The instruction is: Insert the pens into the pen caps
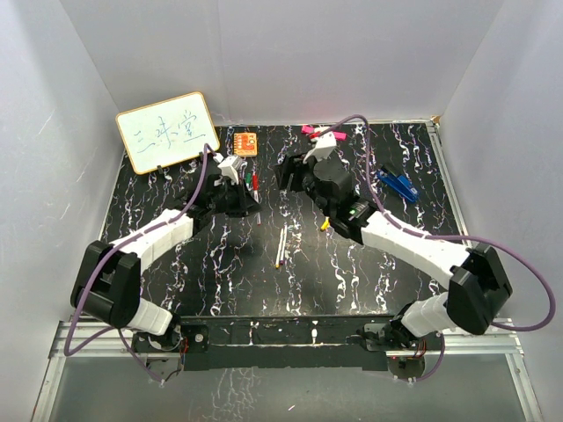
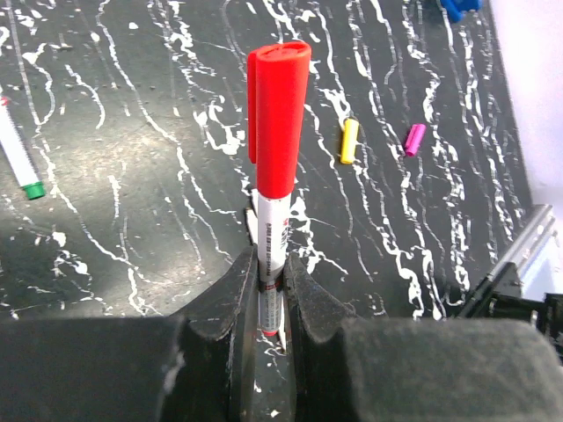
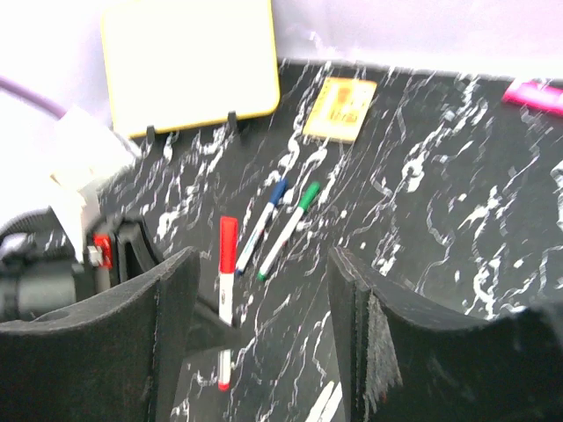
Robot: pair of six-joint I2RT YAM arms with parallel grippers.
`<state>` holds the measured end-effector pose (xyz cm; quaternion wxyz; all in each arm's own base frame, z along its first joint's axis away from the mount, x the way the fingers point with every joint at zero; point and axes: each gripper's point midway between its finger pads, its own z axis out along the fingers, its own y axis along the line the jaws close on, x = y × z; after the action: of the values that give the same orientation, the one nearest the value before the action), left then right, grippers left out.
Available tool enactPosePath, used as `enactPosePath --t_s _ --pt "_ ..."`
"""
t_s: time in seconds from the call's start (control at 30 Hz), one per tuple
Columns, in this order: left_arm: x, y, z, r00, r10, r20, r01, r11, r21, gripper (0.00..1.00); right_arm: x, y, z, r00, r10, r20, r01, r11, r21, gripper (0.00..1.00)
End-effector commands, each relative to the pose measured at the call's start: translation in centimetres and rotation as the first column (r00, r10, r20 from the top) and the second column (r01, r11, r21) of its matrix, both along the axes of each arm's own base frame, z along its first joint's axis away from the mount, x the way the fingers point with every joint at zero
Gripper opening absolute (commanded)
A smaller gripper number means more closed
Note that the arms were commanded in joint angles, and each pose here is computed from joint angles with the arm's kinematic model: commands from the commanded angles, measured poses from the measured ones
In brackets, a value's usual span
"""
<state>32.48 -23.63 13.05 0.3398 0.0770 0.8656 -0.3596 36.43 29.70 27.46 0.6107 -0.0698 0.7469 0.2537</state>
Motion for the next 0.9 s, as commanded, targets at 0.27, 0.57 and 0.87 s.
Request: enactPosePath --t_s 0.27,0.57,0.87 --pt "6.0 1.4 -3.6 0.993 0.108 -0.039 -0.095 0.963 0.252 0.0 0.1 -6.7 3.4 0.953 -0.274 0.128 0.275 0.961 0.007 0.6" --pt "8.5 2.2 -7.2 0.979 0.143 -0.144 -0.07 0.904 0.421 0.01 0.2 -7.5 2.9 0.943 -0.308 0.126 0.312 0.95 -0.005 0.6" --pt "8.9 2.1 -9.5 0.964 0.131 -0.231 -0.003 0.875 0.484 0.06 0.2 -7.2 2.6 0.946 -0.304 0.116 0.305 0.952 0.007 0.6"
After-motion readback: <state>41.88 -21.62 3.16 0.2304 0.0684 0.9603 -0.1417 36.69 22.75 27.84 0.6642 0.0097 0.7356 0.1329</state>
